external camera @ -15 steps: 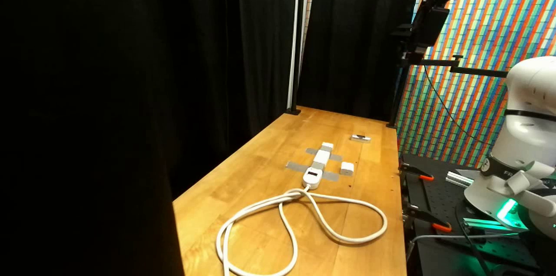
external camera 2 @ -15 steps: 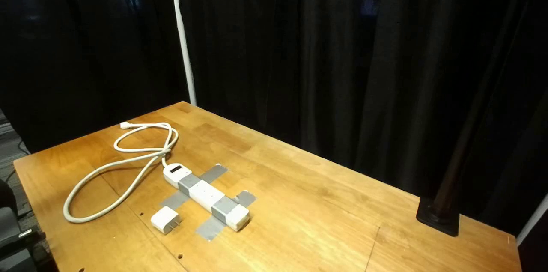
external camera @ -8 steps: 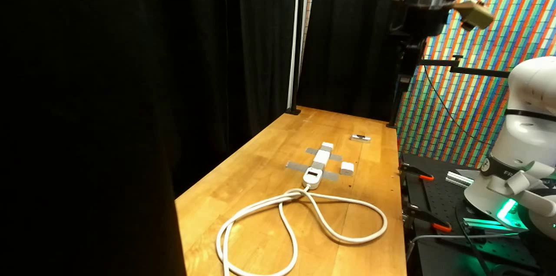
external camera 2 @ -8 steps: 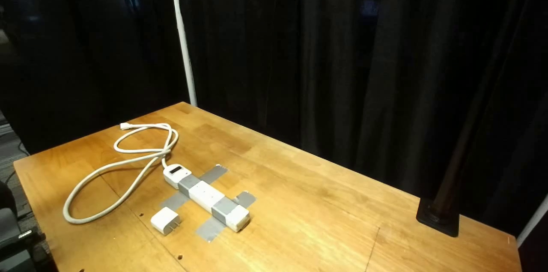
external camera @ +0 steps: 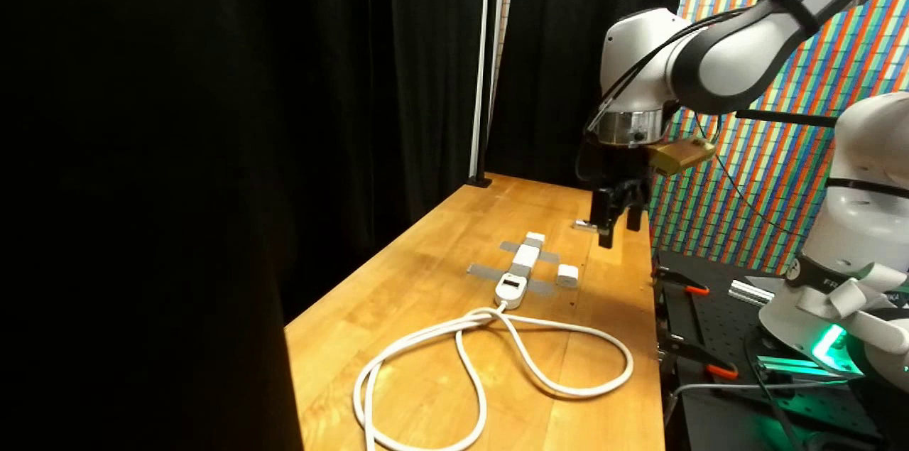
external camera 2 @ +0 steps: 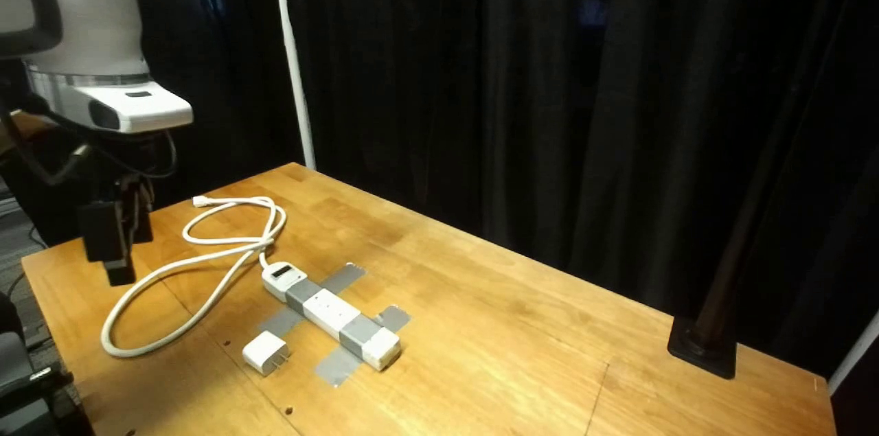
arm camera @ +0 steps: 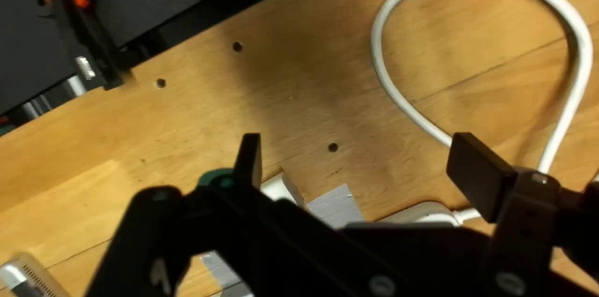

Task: Plug the charger head into the extension cord

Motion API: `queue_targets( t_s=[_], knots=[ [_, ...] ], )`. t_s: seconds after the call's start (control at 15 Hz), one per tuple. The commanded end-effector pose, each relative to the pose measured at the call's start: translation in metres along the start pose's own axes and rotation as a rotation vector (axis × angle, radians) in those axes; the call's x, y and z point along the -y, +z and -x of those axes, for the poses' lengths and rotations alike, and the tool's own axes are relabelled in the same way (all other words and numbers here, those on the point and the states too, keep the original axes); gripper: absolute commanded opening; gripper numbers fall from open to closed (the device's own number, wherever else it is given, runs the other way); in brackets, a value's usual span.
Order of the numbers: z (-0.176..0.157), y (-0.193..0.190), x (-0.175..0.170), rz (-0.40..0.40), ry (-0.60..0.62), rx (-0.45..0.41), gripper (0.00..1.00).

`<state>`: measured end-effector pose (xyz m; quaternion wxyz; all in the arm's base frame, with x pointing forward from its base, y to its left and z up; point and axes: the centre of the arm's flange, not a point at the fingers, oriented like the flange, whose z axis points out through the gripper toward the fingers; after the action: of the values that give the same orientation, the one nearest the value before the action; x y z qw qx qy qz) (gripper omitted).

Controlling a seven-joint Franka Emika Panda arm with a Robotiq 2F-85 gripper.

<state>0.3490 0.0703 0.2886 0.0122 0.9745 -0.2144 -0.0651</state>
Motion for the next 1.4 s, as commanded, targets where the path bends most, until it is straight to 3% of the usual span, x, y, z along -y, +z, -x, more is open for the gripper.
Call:
queue_targets(
  t_s=[0.0, 0.13, 0.4, 0.6, 1.0, 1.33],
  knots=[
    [-0.038, 0.057, 0.004, -0.169, 0.118, 0.000, 1.00],
    [-0.050, 0.078, -0.001, -0.236, 0.236, -0.003, 1.00],
    [-0.056, 0.117, -0.007, -0.289, 0.435, -0.022, 1.00],
    [-0.053, 0.129, -0.008, -0.257, 0.510, -0.063, 1.00],
    [-0.055, 0.145, -0.007, -0.129, 0.512, -0.190, 1.00],
    [-0.069, 0.144, -0.021, -0.090, 0.535, -0.291, 1.00]
  ],
)
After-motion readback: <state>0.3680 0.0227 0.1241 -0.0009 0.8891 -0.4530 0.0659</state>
